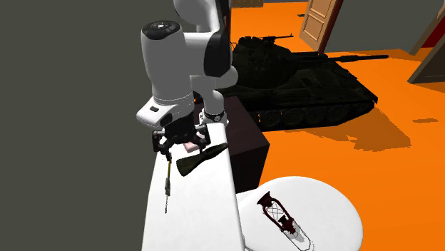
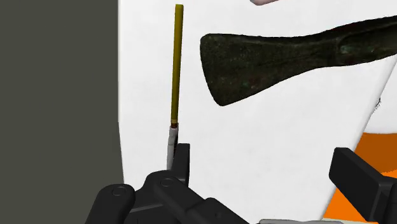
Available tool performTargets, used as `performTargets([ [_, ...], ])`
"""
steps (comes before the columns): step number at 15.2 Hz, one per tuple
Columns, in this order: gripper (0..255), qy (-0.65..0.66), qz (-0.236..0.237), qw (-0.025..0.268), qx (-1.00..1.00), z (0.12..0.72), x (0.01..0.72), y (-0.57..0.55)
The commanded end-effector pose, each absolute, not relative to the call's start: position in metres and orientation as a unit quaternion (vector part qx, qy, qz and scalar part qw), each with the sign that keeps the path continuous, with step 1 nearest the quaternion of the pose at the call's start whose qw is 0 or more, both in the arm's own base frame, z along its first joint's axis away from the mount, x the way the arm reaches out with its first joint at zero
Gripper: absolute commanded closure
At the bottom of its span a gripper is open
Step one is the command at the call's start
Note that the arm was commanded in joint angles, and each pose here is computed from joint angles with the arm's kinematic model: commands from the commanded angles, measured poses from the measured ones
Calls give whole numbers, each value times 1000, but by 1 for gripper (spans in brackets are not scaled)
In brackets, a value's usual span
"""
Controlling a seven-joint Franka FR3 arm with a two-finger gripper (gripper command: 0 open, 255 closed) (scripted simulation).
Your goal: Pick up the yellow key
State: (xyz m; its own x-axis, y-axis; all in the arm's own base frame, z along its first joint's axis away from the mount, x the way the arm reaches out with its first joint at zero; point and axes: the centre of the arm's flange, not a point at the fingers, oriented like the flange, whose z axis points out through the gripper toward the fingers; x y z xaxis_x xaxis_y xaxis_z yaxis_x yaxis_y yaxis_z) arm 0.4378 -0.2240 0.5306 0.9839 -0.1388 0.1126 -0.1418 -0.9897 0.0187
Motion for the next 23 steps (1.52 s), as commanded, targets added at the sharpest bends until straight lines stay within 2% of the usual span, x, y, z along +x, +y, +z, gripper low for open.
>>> performTargets([
  [1, 0, -77, 51, 13, 996, 517, 447, -248],
  [5, 0, -91, 42, 12, 995, 496, 463, -292],
  [14, 0, -91, 42, 12, 995, 456, 463, -292],
  [15, 255, -91, 42, 12, 995, 455, 463, -292],
  [23, 255, -91, 42, 12, 995, 453, 461, -293],
])
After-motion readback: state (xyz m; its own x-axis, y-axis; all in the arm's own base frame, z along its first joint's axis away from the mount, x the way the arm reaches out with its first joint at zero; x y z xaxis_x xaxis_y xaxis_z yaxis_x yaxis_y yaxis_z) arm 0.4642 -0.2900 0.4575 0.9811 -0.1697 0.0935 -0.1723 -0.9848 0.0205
